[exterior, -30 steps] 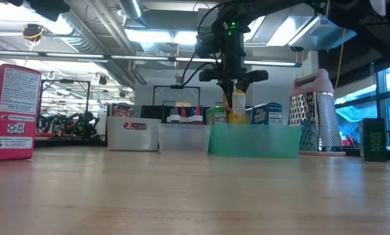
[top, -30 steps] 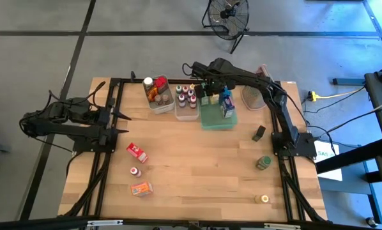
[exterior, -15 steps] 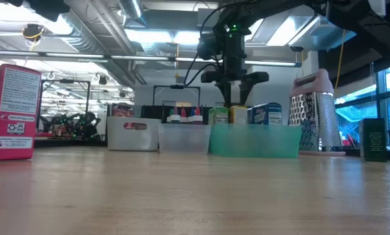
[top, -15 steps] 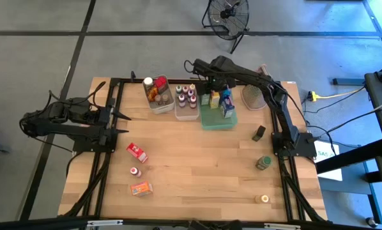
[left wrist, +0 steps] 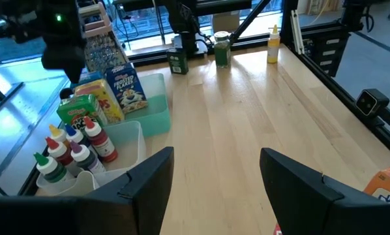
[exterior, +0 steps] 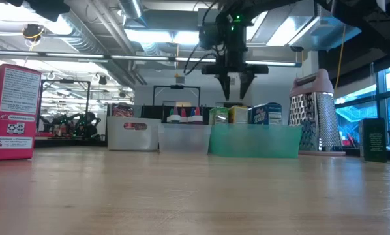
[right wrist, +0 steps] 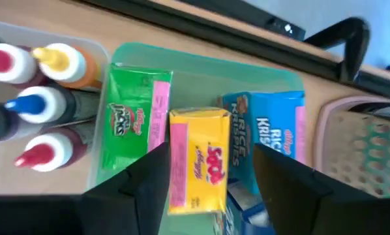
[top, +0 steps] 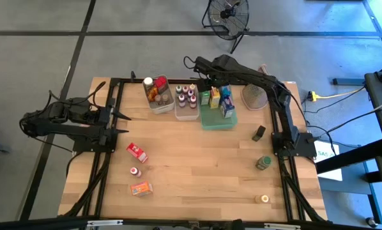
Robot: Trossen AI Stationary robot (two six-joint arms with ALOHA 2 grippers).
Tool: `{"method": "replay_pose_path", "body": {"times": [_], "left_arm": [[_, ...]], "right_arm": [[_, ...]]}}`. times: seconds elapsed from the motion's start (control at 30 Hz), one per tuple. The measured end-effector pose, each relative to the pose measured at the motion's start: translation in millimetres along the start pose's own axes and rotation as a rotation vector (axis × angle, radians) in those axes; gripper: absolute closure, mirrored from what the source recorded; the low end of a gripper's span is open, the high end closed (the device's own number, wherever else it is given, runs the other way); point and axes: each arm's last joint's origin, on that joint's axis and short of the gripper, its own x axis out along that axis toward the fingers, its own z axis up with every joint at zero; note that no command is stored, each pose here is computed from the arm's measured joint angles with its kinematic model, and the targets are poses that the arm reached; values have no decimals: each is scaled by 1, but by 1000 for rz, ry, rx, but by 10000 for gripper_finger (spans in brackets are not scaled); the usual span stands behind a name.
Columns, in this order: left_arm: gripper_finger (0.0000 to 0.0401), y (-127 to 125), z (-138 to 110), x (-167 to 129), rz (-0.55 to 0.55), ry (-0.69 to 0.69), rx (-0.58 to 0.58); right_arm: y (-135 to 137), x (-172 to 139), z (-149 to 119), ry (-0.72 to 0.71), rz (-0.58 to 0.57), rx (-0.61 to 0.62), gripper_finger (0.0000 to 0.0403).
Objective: Pick & Place Kitchen Items
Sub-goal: Put the yellow cereal box into the green bin, then put the black seasoning can into the gray bin
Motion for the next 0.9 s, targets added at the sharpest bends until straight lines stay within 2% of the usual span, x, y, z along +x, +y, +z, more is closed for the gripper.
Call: {"method": "replay_pose_path", "body": {"times": [0.1,0.23,0.47,0.7,0.9], "left_arm": [[177,0,0,0,0,0,1],[177,0,0,0,1,0,1],[177,0,0,0,1,-1,10],[177,0,0,0,6,0,19],[177,0,0,0,8,0,19]], "right_arm": [[-2,-21,-3,-39,26,-25,186],[-2,-61,-14,-87,119,-57,186],[-3,-132,-51,-161,239,-126,186],[13,-155,-95,-123,286,-185,186],[22,-160,-115,-83,316,-131,192]]}}
